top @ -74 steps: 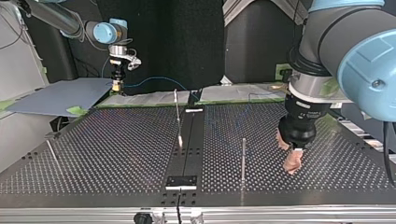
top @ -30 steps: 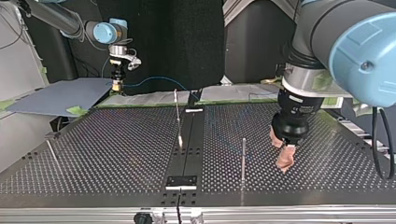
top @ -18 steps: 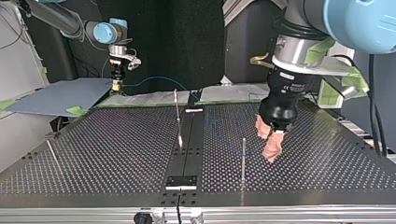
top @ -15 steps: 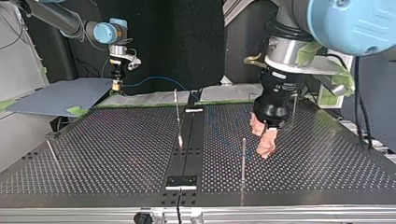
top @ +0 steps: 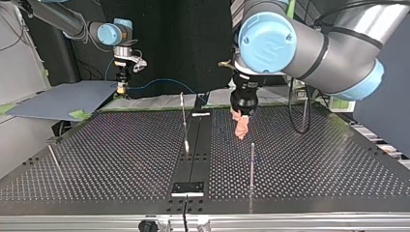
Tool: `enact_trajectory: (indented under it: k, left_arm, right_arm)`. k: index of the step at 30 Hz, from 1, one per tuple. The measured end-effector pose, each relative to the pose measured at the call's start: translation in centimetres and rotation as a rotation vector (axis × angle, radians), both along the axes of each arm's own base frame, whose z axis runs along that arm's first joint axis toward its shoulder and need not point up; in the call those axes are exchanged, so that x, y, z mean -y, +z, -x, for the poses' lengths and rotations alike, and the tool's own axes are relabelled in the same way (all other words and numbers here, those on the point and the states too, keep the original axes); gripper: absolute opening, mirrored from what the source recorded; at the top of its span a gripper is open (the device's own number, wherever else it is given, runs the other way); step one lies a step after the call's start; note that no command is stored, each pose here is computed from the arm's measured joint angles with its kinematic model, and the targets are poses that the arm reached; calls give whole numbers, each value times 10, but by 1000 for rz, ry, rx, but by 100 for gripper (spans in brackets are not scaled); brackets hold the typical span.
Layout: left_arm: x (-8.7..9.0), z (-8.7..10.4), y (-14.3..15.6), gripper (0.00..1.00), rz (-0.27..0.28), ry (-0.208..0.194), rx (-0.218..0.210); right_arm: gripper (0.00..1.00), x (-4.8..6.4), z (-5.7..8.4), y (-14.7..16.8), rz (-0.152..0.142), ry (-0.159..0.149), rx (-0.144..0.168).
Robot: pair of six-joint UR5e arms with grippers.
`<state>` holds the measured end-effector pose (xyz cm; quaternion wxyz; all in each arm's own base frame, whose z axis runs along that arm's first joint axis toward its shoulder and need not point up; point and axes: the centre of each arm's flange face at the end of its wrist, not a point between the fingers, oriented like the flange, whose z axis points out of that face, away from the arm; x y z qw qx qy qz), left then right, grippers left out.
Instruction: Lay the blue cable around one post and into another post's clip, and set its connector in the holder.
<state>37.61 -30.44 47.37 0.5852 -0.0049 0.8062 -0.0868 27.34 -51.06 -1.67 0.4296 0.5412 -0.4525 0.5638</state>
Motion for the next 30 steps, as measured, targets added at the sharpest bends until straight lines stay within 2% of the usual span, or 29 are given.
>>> enact_trajectory:
  k: [6, 15, 19, 25, 30]
  left_arm:
    - [22, 3, -41, 100, 8, -20, -44]
    - [55, 20, -93, 100, 9, -99, -95]
    - [71, 32, -125, 100, -20, -146, -124]
    - [88, 49, -169, 100, -53, -193, -164]
    - [94, 58, -203, 100, -80, -210, -196]
  right_arm:
    - [0, 0, 0, 0, 0, 1, -6]
    - [0, -1, 0, -1, -6, 1, -26]
    - [0, -1, -1, -1, -4, 1, -28]
    - [0, -2, 0, -2, -12, 1, -36]
    - [0, -3, 0, -2, -14, -1, -39]
